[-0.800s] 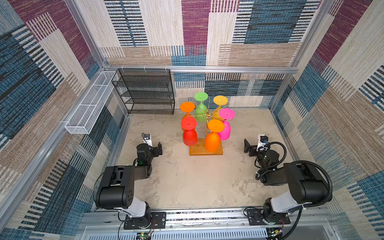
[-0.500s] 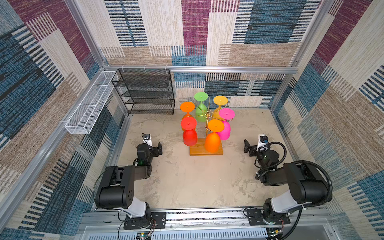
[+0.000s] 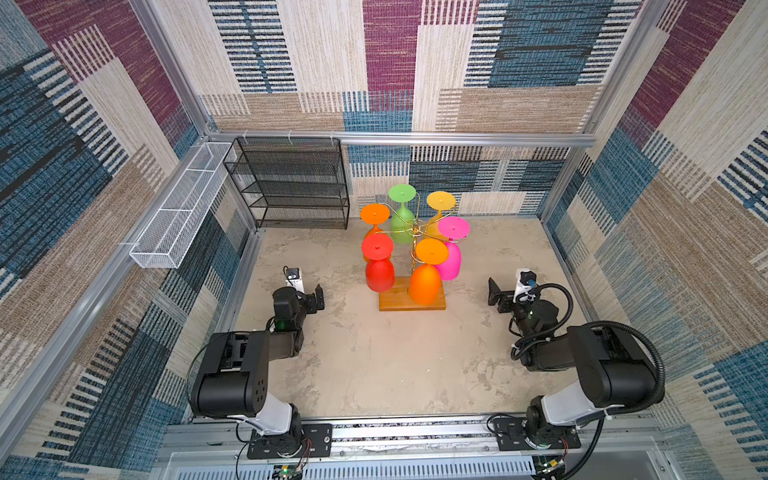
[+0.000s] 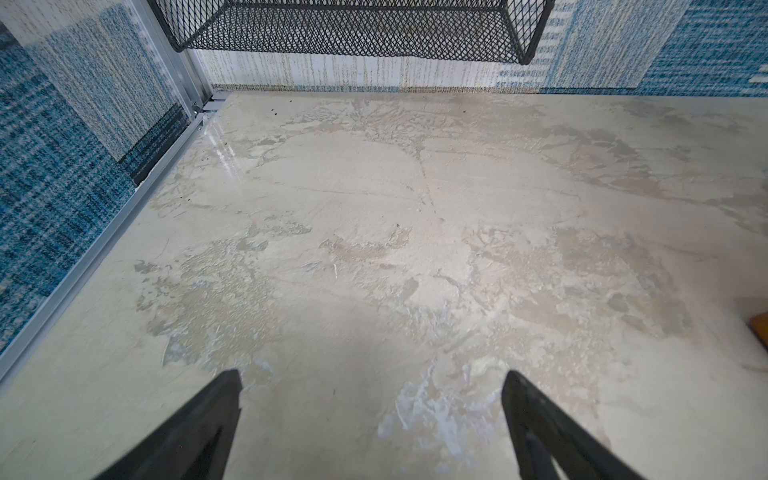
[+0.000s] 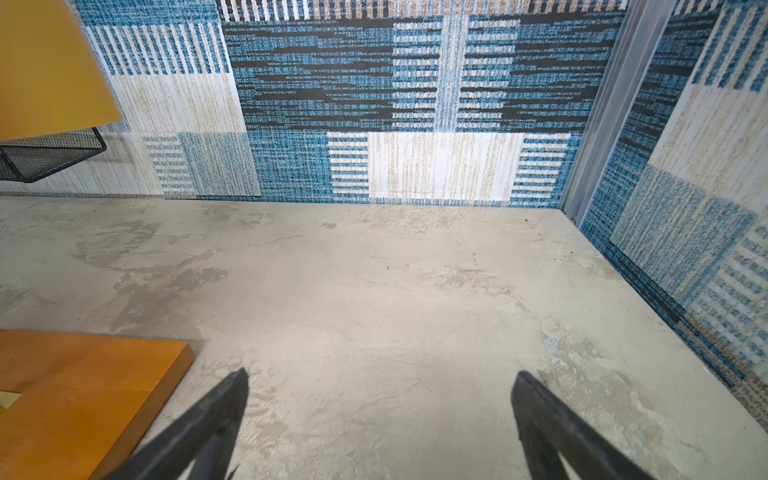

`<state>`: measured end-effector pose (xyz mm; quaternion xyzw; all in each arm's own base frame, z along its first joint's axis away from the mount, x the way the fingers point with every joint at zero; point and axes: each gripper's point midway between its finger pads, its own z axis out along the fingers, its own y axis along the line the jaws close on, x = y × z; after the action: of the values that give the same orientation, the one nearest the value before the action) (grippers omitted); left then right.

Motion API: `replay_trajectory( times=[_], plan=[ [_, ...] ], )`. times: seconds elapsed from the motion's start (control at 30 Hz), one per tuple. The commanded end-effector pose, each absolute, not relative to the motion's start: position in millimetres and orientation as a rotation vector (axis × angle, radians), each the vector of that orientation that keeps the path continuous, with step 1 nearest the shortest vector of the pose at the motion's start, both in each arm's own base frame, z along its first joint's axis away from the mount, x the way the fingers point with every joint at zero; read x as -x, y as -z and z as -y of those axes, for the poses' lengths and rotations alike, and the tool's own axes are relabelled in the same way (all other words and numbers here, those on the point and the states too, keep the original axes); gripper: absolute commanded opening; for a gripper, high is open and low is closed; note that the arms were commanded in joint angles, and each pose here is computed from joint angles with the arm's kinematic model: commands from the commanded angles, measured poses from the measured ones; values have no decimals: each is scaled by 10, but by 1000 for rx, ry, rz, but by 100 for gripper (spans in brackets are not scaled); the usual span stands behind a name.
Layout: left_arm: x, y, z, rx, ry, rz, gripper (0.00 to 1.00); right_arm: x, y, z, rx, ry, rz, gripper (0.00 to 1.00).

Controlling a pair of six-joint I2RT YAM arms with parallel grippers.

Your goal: Take the wine glass off the wine glass rack

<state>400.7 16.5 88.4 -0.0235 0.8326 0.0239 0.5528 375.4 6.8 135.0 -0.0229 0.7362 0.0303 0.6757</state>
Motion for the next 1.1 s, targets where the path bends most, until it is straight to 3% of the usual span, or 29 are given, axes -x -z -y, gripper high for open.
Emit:
replay_trajectory(
  times=[0.0, 0.2, 0.4, 0.57, 0.8, 1.0, 1.07],
  plan=[
    [-4035, -928, -155, 45, -52, -1953, 99, -3758, -1441, -95, 66, -77, -1619, 100],
    [-3998, -1000, -217, 85, -79, -1924, 99, -3800, -1470, -54, 41, -64, -1626, 100],
    [-3848, -1440, -257, 116, -162, -1872, 96, -4042, -1783, -46, 13, -90, -1693, 100],
    [-3759, -2047, -121, 128, -158, -1735, 94, -4018, -2265, -140, -36, -220, -1644, 99],
    [-3527, -2957, 273, 93, 23, -1579, 92, -3868, -3326, -458, -28, -519, -1562, 94],
    [-3287, -3301, 477, 101, 234, -1549, 91, -3774, -4062, -808, 44, -813, -1550, 93],
    [-3222, -3340, 540, 92, 278, -1557, 91, -3773, -4250, -940, 87, -925, -1546, 89]
  ],
)
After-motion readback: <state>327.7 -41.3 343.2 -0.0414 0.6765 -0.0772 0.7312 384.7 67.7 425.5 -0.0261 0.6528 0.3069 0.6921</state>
